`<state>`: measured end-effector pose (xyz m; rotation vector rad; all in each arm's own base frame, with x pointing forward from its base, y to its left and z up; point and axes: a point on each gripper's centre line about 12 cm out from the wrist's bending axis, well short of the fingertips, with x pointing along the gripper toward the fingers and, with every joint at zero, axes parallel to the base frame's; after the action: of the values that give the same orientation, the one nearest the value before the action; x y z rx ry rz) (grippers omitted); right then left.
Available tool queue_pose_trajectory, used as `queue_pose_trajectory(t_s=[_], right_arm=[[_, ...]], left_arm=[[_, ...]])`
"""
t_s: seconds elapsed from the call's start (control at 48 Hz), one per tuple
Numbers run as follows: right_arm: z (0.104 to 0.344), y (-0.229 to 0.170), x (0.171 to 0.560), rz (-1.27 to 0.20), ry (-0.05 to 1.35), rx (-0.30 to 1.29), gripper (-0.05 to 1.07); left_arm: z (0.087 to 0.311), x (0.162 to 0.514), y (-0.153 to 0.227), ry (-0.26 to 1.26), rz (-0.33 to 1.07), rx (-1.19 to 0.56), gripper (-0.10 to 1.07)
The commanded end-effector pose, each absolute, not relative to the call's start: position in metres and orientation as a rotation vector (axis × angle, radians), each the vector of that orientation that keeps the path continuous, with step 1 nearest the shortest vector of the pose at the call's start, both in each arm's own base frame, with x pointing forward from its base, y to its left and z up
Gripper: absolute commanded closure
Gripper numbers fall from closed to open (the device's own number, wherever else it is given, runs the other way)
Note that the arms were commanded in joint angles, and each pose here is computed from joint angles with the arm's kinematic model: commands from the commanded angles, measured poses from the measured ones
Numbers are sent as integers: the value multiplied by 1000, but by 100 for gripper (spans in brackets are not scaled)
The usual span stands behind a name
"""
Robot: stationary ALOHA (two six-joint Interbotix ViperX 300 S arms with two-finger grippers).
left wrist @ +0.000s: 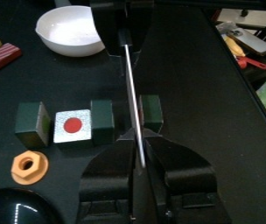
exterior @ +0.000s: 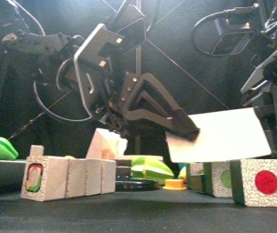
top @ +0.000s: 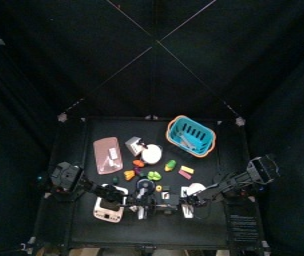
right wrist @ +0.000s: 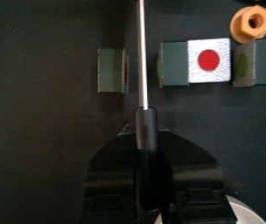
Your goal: Put cleaver back in holder
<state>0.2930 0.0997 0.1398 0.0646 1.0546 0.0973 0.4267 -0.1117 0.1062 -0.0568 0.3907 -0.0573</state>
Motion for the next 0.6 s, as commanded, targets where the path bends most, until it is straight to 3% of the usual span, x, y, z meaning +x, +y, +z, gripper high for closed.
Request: queue_pose_trajectory(t_s=[0.0,0.271,0.583], right_arm=[[159,97,299,104,991,62,60],[165,89,300,89,970,47,60],[164,86,299,83,973,50,60]], left_arm=[[127,428,-104,344,-51,-61,37],[138,420,-83,323,-28,-46,22],[163,410,-63,245,-6,-25,21]])
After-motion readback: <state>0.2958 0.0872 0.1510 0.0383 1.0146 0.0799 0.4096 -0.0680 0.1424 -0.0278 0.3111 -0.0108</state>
